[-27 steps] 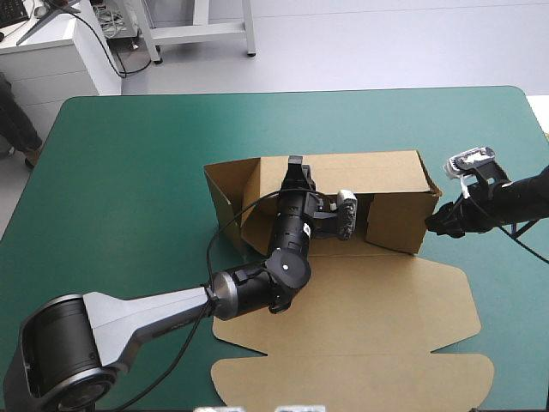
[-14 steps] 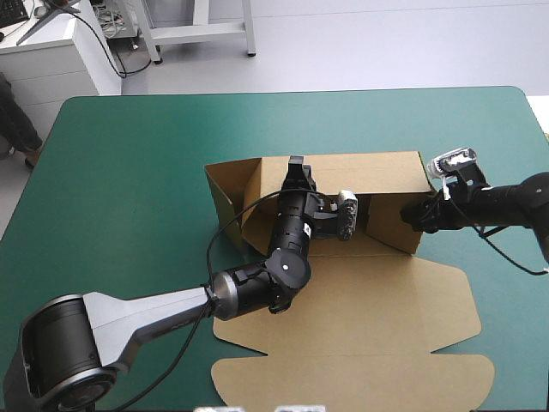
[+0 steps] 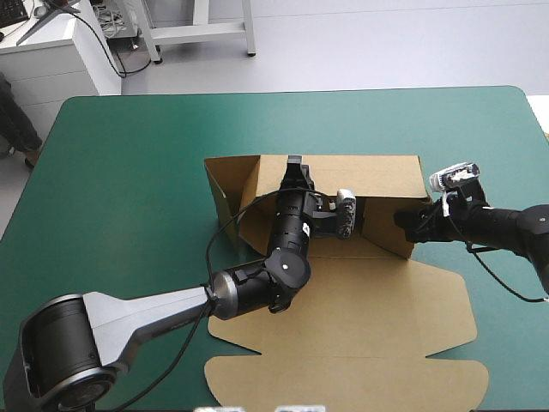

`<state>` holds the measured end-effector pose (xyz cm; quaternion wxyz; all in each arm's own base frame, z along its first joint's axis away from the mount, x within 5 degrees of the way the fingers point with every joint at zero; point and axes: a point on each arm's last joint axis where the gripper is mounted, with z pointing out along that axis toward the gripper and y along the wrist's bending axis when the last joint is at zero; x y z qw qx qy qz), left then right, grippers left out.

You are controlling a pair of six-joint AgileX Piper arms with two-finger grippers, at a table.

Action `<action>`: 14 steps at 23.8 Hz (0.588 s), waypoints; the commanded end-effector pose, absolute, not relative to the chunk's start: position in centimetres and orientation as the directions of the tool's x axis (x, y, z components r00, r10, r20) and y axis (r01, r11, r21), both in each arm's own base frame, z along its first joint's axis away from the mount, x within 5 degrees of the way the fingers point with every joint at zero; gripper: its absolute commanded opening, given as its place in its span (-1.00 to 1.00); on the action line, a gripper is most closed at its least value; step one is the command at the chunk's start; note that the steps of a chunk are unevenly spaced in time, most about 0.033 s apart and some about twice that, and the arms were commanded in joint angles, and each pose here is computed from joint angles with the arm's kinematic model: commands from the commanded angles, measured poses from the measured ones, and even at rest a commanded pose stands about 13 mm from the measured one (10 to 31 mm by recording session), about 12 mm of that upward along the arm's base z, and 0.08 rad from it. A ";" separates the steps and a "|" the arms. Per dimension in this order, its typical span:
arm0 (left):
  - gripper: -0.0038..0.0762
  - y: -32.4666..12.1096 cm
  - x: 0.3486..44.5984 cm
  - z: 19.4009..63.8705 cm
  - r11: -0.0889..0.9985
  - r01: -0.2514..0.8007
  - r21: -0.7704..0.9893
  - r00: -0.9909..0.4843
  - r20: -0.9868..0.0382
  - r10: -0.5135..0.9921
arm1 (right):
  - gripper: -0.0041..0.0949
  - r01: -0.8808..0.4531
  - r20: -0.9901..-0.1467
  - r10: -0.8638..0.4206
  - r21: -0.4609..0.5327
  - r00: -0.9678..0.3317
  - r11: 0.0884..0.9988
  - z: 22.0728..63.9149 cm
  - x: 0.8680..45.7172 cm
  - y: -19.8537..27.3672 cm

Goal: Fold the box

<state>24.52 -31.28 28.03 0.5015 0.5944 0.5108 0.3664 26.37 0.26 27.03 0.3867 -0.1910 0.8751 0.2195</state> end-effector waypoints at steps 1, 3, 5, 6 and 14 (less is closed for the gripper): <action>-0.92 -31.5 23.8 30.3 0.061 0.207 0.976 0.266 -0.116 0.957 | -0.17 -0.509 -0.803 -0.115 0.252 -0.585 0.823 28.7 26.3 0.7; -0.92 -31.6 23.8 30.2 0.061 0.208 0.976 0.268 -0.117 0.956 | -0.52 -0.457 -0.817 -0.072 0.245 -0.572 0.855 28.9 26.7 0.3; -0.92 -31.7 23.7 30.2 0.058 0.217 0.974 0.286 -0.120 0.951 | -0.92 -0.454 -0.839 -0.041 0.251 -0.543 0.855 29.3 27.0 0.5; -0.92 -31.8 23.7 30.1 0.056 0.222 0.974 0.294 -0.122 0.948 | -0.94 -0.451 -0.848 -0.029 0.252 -0.530 0.856 29.4 27.2 0.9; -0.92 -31.8 23.7 30.1 0.056 0.222 0.973 0.294 -0.122 0.948 | -0.91 -0.441 -0.873 -0.078 0.165 -0.482 0.882 29.5 27.9 3.9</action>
